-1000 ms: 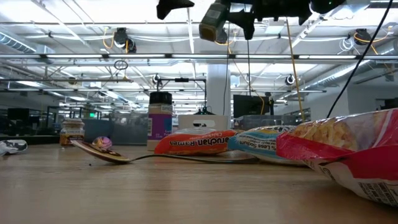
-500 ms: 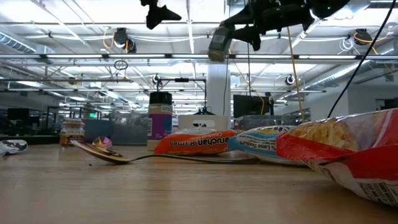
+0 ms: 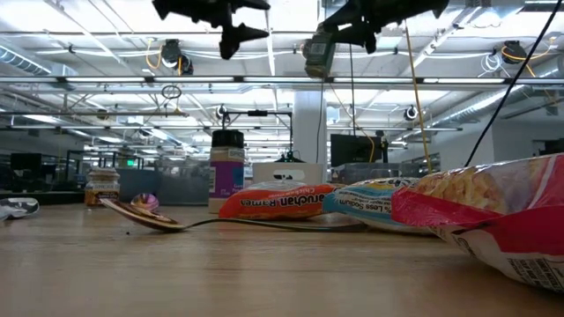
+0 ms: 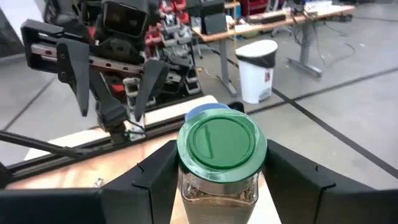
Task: Pick & Place Food Item
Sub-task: Put the green seasoning bottle into the white bin
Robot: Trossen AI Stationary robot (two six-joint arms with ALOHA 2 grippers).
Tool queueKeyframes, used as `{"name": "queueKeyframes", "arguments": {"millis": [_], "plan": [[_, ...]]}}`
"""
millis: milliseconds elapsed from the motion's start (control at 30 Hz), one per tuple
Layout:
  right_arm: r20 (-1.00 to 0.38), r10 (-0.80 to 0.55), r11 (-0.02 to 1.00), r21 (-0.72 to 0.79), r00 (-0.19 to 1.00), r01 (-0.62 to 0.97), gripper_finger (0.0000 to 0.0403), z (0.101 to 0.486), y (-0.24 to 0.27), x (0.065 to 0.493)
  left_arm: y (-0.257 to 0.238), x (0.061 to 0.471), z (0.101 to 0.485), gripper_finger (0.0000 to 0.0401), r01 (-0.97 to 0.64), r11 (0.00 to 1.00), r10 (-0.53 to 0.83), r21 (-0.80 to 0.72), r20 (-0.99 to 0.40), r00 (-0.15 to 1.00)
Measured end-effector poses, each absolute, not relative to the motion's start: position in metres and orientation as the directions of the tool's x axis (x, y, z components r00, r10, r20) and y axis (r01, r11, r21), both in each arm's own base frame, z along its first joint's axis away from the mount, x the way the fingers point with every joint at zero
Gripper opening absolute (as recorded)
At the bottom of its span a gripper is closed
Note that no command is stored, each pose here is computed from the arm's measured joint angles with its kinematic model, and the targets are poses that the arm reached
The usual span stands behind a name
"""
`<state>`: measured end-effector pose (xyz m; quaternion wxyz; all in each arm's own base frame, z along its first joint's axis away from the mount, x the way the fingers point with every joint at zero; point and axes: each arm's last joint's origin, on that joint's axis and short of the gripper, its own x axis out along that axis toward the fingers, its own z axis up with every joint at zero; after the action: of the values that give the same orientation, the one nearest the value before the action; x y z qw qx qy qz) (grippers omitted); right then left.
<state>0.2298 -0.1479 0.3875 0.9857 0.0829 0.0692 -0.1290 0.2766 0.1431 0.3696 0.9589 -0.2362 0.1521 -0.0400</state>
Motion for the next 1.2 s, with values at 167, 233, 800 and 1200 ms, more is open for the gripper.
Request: {"name": "queueKeyframes", "arguments": {"millis": [167, 233, 800, 1200], "plan": [[-0.239, -0.296, 0.938, 0.11, 0.925, 0.328, 0.0194, 0.391, -0.15, 0.224, 0.143, 0.281, 0.346, 0.0246, 0.037, 0.851, -0.173, -0.524, -0.213, 0.962], [-0.277, -0.322, 0.929, 0.091, 0.905, 0.358, 0.0194, 0.391, -0.152, 0.222, 0.141, 0.284, 0.341, 0.0246, 0.067, 0.846, -0.184, -0.53, -0.171, 0.968], [-0.451, -0.434, 0.839, 0.114, 0.78, 0.532, 0.0194, 0.356, -0.197, 0.242, 0.107, 0.241, 0.323, 0.0246, 0.153, 0.793, -0.158, -0.589, 0.044, 0.986], [-0.568, -0.492, 0.772, 0.065, 0.66, 0.632, 0.0194, 0.329, -0.21, 0.248, 0.09, 0.2, 0.337, 0.0246, 0.005, 0.865, -0.023, -0.501, -0.029, 0.999]]}}
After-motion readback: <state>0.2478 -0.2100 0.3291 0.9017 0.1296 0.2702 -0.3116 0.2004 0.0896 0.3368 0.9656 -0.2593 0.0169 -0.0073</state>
